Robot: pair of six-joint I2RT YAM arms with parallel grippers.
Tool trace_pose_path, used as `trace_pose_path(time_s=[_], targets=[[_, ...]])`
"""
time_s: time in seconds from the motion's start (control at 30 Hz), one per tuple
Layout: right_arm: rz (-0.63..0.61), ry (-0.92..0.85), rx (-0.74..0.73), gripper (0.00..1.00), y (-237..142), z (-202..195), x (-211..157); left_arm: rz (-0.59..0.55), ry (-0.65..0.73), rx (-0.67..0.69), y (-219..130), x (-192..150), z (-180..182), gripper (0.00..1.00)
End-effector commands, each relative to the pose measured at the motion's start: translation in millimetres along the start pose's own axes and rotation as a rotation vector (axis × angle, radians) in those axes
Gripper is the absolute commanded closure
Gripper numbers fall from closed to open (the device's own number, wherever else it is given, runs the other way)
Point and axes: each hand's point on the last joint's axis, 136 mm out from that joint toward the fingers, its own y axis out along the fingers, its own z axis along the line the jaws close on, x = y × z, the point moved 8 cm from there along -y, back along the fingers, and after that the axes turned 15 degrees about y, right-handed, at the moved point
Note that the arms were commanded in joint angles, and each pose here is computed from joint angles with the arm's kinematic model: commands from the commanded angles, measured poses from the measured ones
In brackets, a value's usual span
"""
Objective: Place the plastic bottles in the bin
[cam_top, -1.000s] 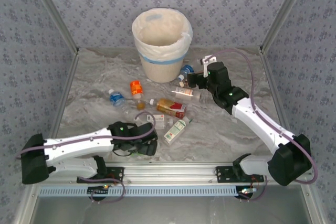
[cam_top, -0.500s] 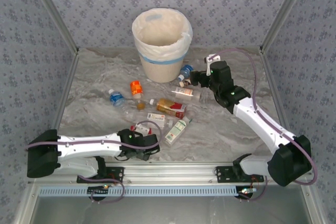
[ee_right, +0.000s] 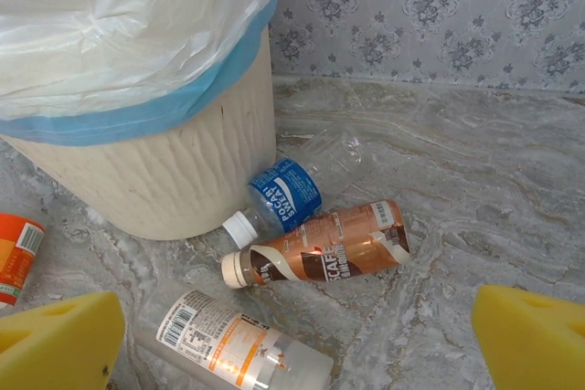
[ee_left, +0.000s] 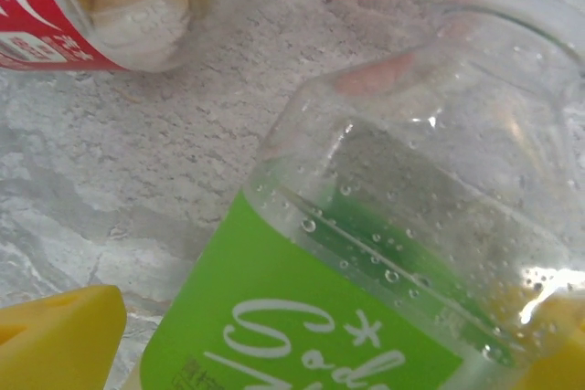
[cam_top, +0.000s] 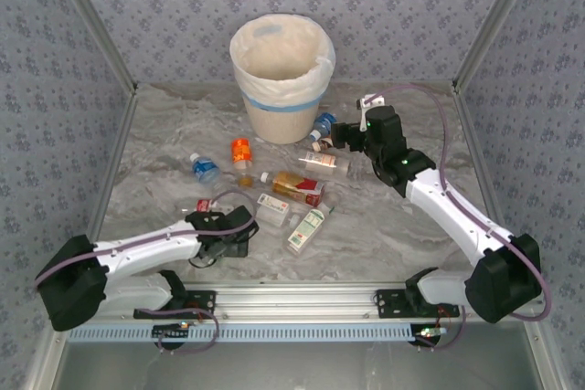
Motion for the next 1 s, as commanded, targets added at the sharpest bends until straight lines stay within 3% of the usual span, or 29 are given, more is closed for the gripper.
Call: trace_pose_path(time_s=[0.0,0.13,0.6,0.77,0.97], targets=[[-0.022,0.036,-0.007,0.00,-0.6,1.3,9.2,0.033,-0.005,-0.104,6.7,-11.0,-5.7,0.01],[-0.018,0.055,-0.003,0.01,1.6,2.2,9.4,0.045,-0.010,-0.109,8.4,-14.6,-5.3,0.08],[-0.016,0.064,-0.009,0.01,5.4,2.2,8.9,-0.025,0.125,-0.235,-11.7,14.3,-27.2,0.55],[-0.023,0.070,-0.011,0.01,5.2,2.0,10.8,-0.171,0.152,-0.282,-40.0,31.1,-27.6,0.66],[-0.034,0.085,-0.004,0.01,3.3,2.7,12.9,-0.386,0.130,-0.336,-89.0,58.3,-16.9,0.70]])
